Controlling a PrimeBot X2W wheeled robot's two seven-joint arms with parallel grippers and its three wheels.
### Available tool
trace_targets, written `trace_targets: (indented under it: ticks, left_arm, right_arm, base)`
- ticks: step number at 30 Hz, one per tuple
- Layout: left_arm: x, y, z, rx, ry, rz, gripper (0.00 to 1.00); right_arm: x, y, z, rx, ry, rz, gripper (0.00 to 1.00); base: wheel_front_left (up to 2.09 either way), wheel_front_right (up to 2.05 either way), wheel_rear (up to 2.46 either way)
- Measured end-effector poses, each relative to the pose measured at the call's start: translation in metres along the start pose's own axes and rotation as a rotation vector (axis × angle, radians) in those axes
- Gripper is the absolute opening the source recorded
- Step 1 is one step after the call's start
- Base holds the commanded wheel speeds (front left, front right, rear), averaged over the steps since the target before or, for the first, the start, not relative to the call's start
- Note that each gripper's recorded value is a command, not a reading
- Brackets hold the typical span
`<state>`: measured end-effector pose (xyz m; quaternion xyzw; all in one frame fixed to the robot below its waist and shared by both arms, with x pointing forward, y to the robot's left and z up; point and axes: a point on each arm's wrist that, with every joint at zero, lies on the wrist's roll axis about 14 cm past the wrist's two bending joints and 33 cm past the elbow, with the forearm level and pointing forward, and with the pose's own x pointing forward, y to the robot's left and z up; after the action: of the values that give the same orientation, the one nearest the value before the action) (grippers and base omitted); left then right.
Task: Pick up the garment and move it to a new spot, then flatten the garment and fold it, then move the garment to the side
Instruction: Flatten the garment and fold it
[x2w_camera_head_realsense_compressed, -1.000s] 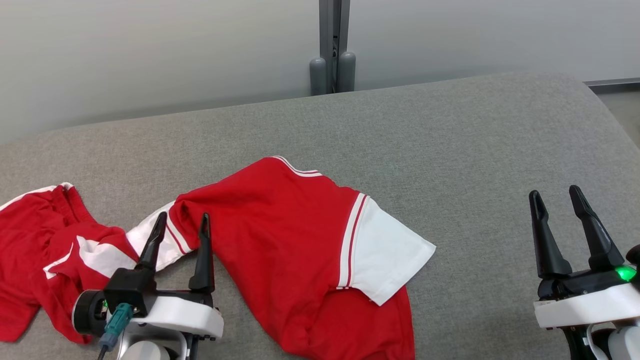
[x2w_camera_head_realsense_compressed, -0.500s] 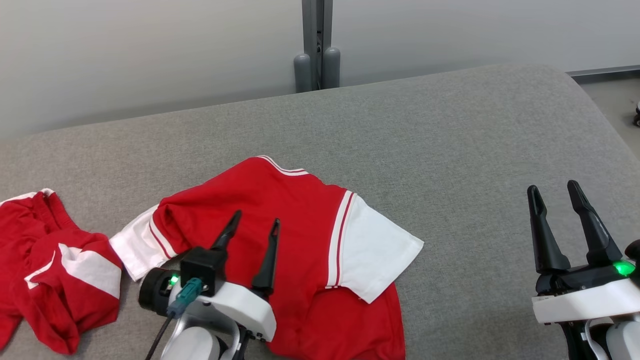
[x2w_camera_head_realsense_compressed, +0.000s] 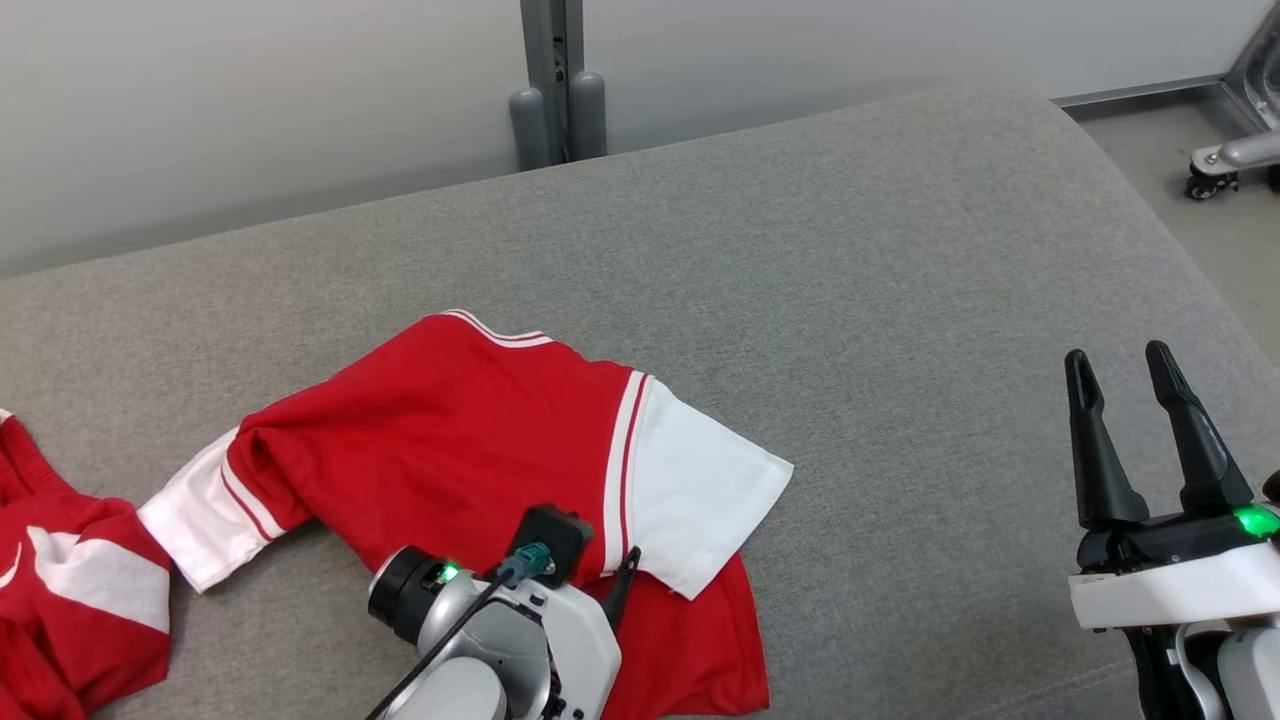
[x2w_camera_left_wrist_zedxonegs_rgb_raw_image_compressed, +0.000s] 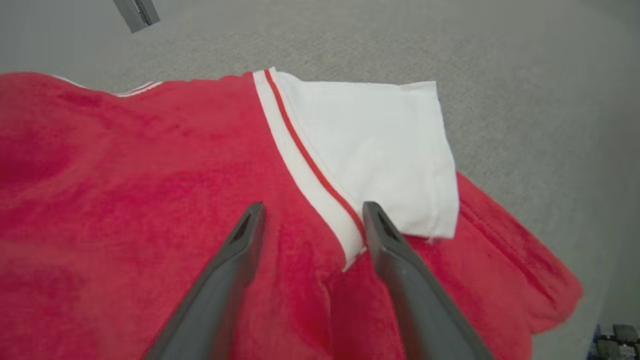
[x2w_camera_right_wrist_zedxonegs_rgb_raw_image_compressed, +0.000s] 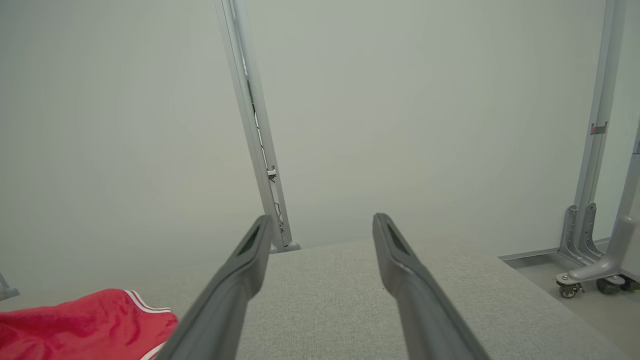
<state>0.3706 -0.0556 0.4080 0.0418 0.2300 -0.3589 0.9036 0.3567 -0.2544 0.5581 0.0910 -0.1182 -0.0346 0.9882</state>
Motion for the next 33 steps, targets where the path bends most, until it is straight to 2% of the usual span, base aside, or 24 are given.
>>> trace_targets:
  ticks: [5, 10, 16, 19, 20, 21, 22, 23, 25, 30, 33]
  left_arm:
    - [0.003, -0.011, -0.018, 0.129, 0.101, -0.036, 1.0]
    - [0.004, 0.006, -0.014, 0.252, 0.101, 0.022, 1.0]
    - [0.002, 0.003, -0.02, 0.322, 0.139, 0.001, 1.0]
    - [0.004, 0.0, -0.002, 0.331, 0.069, 0.003, 1.0]
    - [0.005, 0.0, 0.005, 0.329, 0.04, 0.008, 0.77]
    - [0.005, 0.0, 0.008, 0.331, 0.03, 0.013, 0.42]
    - [0.005, 0.0, 0.009, 0.33, 0.027, 0.013, 0.13]
    - [0.005, 0.0, 0.009, 0.326, 0.024, 0.014, 0.0]
    - [0.005, 0.001, 0.015, 0.307, -0.009, 0.022, 0.0]
    - [0.004, -0.009, 0.071, 0.263, -0.232, 0.014, 0.0]
    - [0.002, -0.012, 0.095, 0.263, -0.312, -0.003, 0.0]
  right_arm:
    - [-0.004, -0.009, 0.0, -0.003, 0.002, -0.033, 1.0]
    - [-0.005, -0.012, 0.0, -0.003, 0.003, -0.046, 1.0]
    - [-0.003, -0.012, 0.0, -0.003, 0.002, -0.045, 1.0]
    - [-0.002, -0.011, -0.001, -0.002, 0.004, -0.042, 1.0]
    - [-0.001, -0.011, -0.001, -0.002, 0.003, -0.041, 1.0]
    - [0.0, -0.01, -0.001, -0.001, 0.003, -0.038, 1.0]
    - [0.001, -0.009, -0.002, 0.0, 0.003, -0.033, 1.0]
    - [0.002, -0.007, -0.003, 0.001, 0.005, -0.03, 1.0]
    - [0.003, -0.006, -0.004, 0.003, 0.008, -0.026, 1.0]
    - [0.006, -0.001, -0.006, 0.009, 0.01, -0.011, 1.0]
    - [0.009, 0.005, -0.006, 0.015, 0.006, 0.007, 1.0]
  base:
    - [0.0, 0.0, 0.0]
    - [0.0, 0.0, 0.0]
    - [0.0, 0.0, 0.0]
    - [0.0, 0.0, 0.0]
    - [0.0, 0.0, 0.0]
    - [0.0, 0.0, 0.0]
    - [0.0, 0.0, 0.0]
    - [0.0, 0.0, 0.0]
    - [0.0, 0.0, 0.0]
    - [0.0, 0.0, 0.0]
    - [0.0, 0.0, 0.0]
